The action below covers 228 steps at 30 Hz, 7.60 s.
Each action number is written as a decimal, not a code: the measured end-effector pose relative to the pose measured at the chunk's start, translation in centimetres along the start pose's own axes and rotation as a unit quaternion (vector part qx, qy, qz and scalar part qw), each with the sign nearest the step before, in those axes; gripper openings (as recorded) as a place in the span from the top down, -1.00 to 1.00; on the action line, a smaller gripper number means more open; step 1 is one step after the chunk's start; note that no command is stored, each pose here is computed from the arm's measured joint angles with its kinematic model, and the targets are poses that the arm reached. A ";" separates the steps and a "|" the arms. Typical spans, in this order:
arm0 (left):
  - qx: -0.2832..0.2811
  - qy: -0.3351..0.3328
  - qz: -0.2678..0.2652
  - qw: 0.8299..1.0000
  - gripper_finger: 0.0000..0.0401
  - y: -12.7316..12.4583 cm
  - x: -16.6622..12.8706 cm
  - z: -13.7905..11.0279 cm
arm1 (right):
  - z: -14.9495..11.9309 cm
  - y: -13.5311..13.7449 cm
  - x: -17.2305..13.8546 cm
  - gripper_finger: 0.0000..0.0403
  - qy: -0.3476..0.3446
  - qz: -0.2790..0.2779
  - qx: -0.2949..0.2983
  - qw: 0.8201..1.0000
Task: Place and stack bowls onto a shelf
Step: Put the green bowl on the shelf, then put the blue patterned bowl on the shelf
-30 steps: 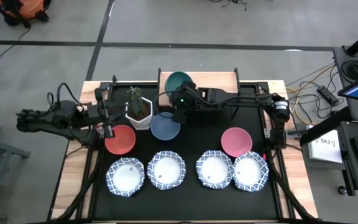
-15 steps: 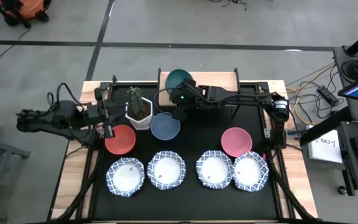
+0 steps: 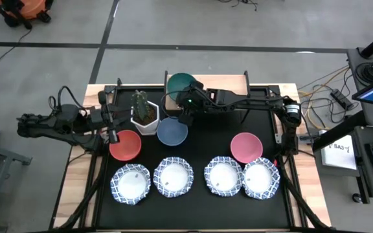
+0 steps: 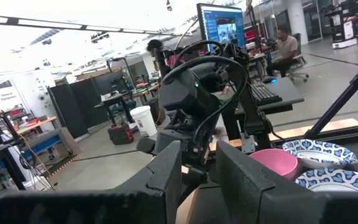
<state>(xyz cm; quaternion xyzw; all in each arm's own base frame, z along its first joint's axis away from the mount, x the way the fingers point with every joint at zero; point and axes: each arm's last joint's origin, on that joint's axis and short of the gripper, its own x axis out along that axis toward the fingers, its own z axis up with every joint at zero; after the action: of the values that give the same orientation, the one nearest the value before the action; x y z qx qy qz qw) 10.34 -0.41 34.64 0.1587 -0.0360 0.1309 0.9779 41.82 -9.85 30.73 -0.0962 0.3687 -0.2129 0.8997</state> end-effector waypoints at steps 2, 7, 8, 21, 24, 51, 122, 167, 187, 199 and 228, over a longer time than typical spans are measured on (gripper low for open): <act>0.000 0.000 0.000 1.000 0.58 0.0 0.0 0.0 | 0.1 0.0 0.0 0.66 -0.004 -0.001 -0.003 1.000; 0.000 -0.001 0.000 1.000 0.58 0.0 0.0 0.0 | 0.1 0.0 0.0 0.65 -0.006 -0.001 -0.009 1.000; -0.001 -0.001 0.001 1.000 0.58 0.0 0.0 0.0 | 0.1 0.0 0.0 0.64 -0.006 -0.001 -0.006 1.000; -0.003 -0.011 0.004 1.000 0.58 0.0 0.1 0.2 | 0.2 -0.1 -0.1 0.44 -0.010 -0.015 -0.002 1.000; -0.004 -0.013 0.005 1.000 0.58 0.0 0.2 0.3 | 0.3 -0.2 -0.1 0.34 -0.015 -0.016 0.000 1.000; -0.041 0.010 -0.003 0.999 0.58 -0.8 1.7 -0.1 | -2.1 6.5 -10.5 0.10 -0.068 0.080 -0.026 0.994; -0.100 0.634 -0.021 0.767 0.16 -19.2 12.5 -10.1 | -18.3 2.4 -20.6 0.22 -0.289 0.125 -0.025 0.949; -0.180 0.432 0.002 0.884 1.00 -11.8 20.8 -2.2 | -19.4 2.1 -21.6 0.22 -0.262 0.213 0.002 0.941; -0.181 0.206 0.217 0.937 1.00 4.1 27.9 -0.4 | -19.6 2.3 -21.8 0.22 -0.267 0.253 -0.009 0.930; -0.162 0.221 0.223 0.936 1.00 5.0 32.5 -3.7 | -19.7 2.4 -21.8 0.22 -0.261 0.267 -0.008 0.928; -0.125 0.374 0.220 0.892 0.99 5.4 39.3 -8.4 | -20.4 2.8 -21.2 0.22 -0.218 0.283 0.026 0.934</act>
<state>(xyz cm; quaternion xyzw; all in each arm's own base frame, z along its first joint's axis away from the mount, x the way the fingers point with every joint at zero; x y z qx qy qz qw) 47.03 16.80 32.75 -0.0377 0.2820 0.3869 0.8771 14.78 1.92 28.54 -0.0085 0.1693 0.0668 0.9833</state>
